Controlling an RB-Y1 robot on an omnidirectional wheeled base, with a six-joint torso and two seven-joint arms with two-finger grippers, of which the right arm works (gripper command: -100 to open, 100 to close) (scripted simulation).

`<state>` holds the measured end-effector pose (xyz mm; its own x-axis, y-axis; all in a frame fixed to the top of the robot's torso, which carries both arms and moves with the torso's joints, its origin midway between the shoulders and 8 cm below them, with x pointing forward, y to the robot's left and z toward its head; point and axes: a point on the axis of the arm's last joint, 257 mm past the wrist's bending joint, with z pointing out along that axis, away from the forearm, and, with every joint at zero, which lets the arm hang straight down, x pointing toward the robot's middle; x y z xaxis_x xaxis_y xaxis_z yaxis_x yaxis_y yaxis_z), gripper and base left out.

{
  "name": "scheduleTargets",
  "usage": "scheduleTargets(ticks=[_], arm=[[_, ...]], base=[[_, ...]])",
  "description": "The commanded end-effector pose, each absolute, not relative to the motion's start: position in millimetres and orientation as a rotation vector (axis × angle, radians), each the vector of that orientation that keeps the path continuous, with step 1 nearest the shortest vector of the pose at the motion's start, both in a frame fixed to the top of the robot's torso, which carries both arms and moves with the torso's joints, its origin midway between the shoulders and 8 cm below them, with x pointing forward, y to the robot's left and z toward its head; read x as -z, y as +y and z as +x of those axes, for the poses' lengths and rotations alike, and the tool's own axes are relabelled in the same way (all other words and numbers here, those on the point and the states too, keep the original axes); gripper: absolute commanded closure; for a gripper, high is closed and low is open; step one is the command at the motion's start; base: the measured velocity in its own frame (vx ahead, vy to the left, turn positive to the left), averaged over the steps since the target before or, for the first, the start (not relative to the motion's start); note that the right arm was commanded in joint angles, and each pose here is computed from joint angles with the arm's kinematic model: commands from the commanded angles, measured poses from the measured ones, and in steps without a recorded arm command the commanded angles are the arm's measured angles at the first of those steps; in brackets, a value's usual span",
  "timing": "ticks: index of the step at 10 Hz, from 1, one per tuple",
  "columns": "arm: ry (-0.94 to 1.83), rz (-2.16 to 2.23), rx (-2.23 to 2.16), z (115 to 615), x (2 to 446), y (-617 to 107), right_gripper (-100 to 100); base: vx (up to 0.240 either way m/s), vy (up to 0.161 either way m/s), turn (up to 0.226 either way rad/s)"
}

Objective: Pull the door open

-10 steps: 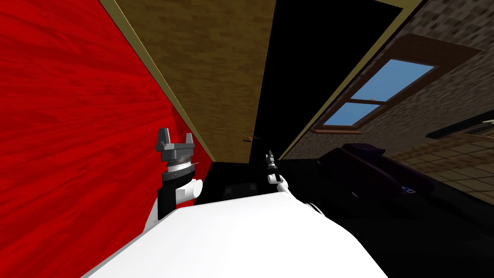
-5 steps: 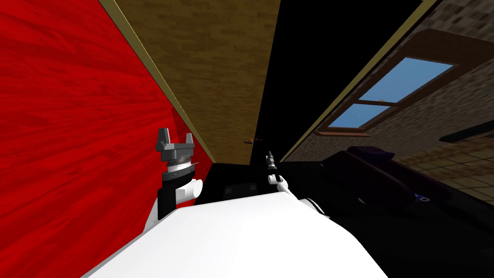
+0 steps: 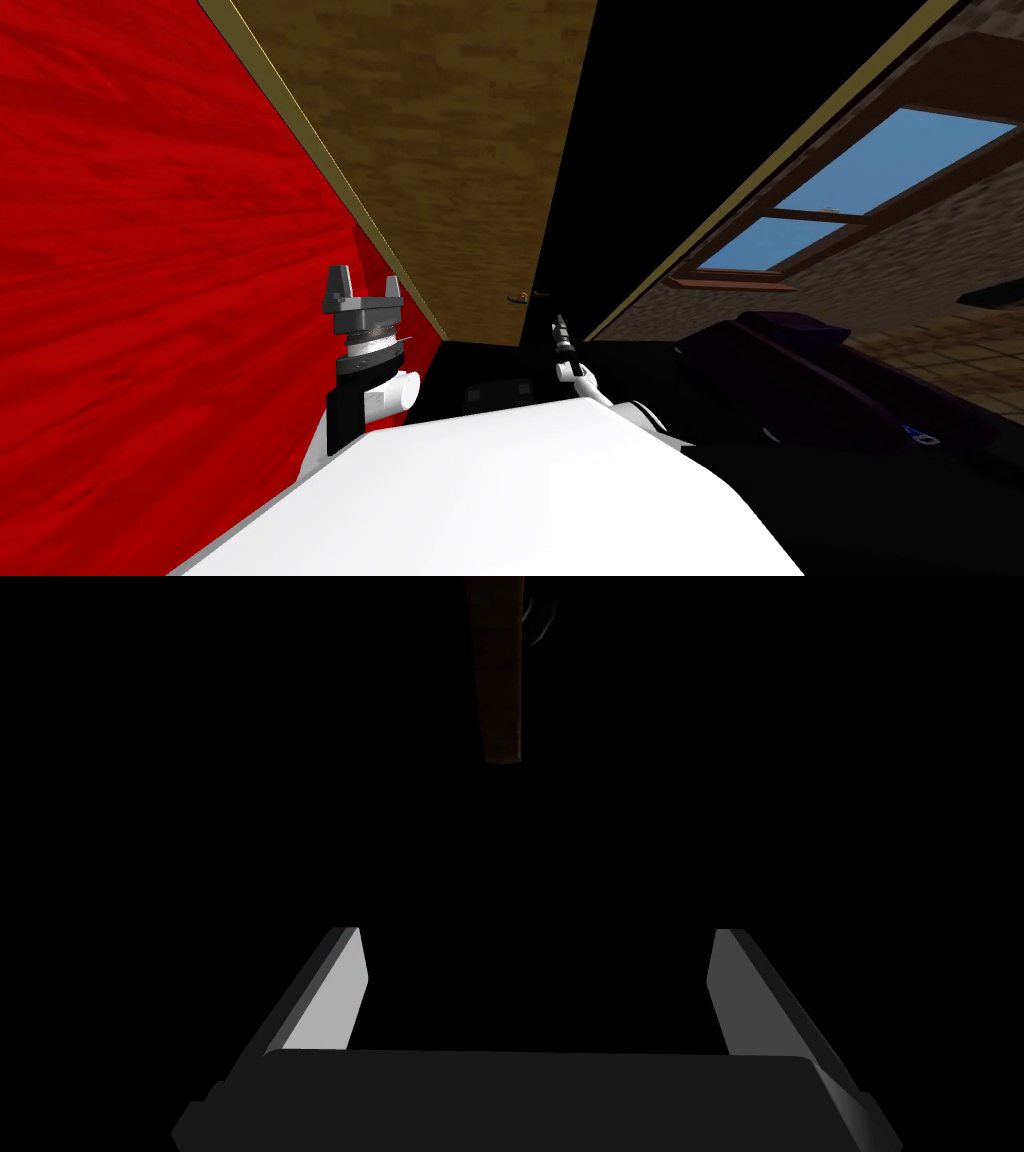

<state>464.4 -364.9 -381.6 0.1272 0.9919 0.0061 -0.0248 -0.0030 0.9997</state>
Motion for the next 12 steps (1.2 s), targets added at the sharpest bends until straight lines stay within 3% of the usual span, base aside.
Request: scheduleTargets(ticks=[1, 6, 12], arm=[[1.101, 1.258, -1.122, 465.3, 385.6, -366.6, -100], [1.113, 1.265, -1.115, 468.2, 391.1, -366.8, -100], [1.071, 1.303, -1.004, 436.9, 395.9, -437.0, -100]], base=[[0.109, 0.006, 0.039], [0.094, 0.015, 0.046], [0.008, 0.003, -0.005]])
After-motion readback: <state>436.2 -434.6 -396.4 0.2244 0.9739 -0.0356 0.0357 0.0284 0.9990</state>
